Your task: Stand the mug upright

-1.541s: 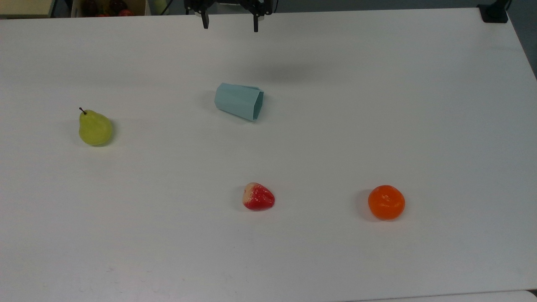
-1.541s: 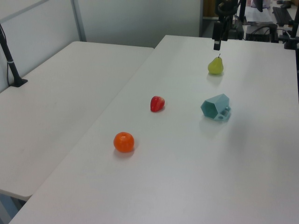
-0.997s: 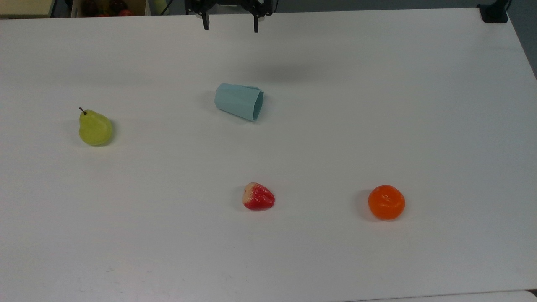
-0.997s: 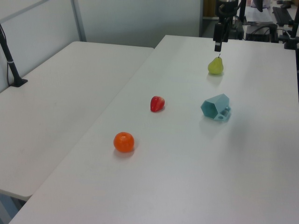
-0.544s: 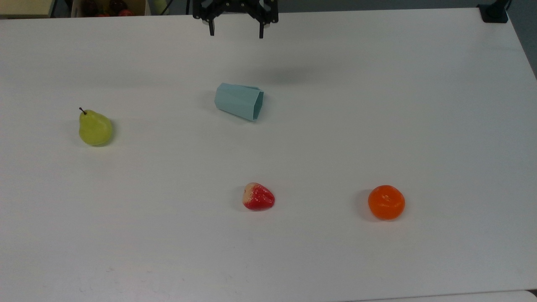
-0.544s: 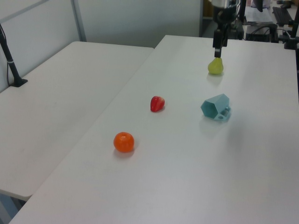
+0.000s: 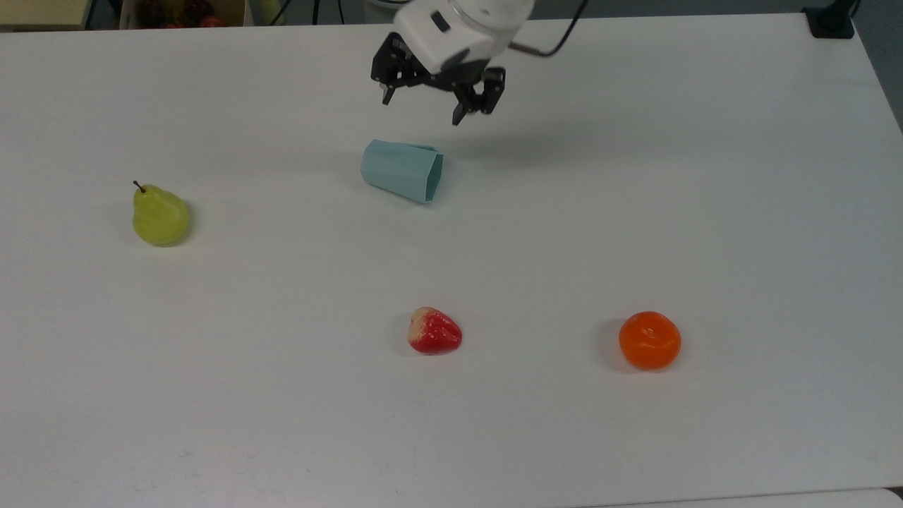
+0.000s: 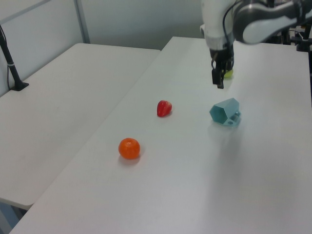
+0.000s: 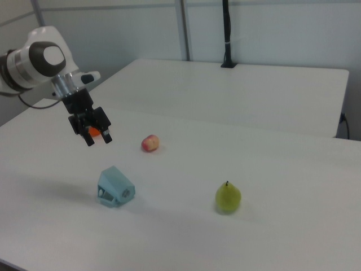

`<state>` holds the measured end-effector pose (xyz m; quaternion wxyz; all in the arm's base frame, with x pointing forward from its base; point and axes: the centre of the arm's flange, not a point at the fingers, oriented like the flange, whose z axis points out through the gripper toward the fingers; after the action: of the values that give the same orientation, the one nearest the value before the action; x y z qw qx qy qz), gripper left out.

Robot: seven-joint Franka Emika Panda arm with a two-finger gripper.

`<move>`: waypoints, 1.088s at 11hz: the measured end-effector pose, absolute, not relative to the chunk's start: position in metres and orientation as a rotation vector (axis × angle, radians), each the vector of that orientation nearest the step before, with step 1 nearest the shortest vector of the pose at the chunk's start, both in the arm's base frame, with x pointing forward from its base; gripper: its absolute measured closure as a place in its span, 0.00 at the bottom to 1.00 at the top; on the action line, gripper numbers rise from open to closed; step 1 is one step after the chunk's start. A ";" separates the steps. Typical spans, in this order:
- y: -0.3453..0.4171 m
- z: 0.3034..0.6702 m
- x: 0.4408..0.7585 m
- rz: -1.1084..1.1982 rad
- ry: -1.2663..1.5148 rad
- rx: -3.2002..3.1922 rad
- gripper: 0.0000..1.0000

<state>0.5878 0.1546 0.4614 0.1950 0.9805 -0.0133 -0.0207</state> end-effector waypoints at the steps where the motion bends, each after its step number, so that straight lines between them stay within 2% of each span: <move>1: 0.166 0.441 0.590 -0.051 -0.037 2.679 0.00; 4: 0.190 0.379 0.593 -0.092 -0.021 2.570 0.00; 6: 0.190 0.351 0.595 -0.118 -0.056 2.537 0.00; 10: 0.182 0.324 0.597 -0.156 -0.071 2.449 0.03; 12: 0.175 0.318 0.595 -0.188 -0.074 2.395 0.10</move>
<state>0.5947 0.1748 0.3178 0.3607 0.9294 -0.0287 -0.0731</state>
